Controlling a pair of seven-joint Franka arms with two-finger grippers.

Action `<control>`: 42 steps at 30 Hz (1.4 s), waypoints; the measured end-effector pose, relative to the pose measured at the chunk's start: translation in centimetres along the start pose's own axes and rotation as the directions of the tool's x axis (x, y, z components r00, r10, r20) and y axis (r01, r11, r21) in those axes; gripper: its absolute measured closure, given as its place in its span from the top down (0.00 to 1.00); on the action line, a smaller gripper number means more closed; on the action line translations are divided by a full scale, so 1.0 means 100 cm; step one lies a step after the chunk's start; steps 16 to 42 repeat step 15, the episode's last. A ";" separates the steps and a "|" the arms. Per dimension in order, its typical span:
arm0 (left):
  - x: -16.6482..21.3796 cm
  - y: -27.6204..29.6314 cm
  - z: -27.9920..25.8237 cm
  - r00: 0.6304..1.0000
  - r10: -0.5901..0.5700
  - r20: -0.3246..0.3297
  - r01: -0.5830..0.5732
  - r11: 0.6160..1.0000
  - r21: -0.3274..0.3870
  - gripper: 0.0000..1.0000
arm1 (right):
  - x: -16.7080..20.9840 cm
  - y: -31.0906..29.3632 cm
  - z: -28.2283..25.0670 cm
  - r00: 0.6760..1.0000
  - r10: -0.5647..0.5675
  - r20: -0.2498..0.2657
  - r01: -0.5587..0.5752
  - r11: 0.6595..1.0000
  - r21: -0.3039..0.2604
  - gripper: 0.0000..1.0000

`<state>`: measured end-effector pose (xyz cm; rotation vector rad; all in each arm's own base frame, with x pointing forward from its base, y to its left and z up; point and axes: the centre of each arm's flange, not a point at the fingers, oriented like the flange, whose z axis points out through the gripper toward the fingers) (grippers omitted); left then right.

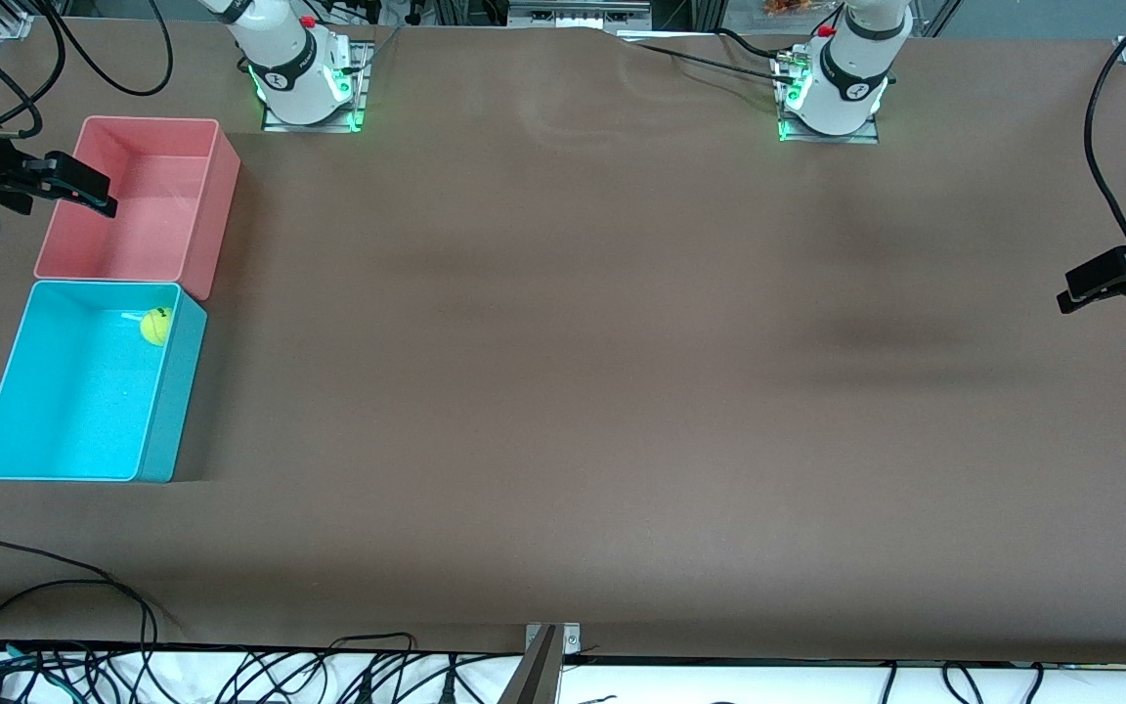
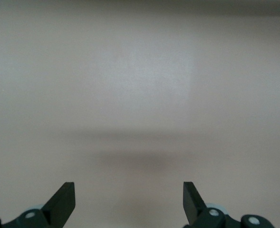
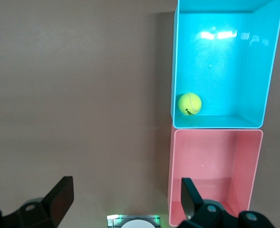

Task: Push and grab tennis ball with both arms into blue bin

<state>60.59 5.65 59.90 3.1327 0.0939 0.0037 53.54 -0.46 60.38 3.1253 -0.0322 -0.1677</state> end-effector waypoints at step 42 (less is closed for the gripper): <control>0.000 0.000 0.000 1.000 0.000 0.000 0.000 1.000 0.000 1.00 | 0.002 0.000 0.001 1.000 -0.005 0.000 0.005 1.000 0.000 1.00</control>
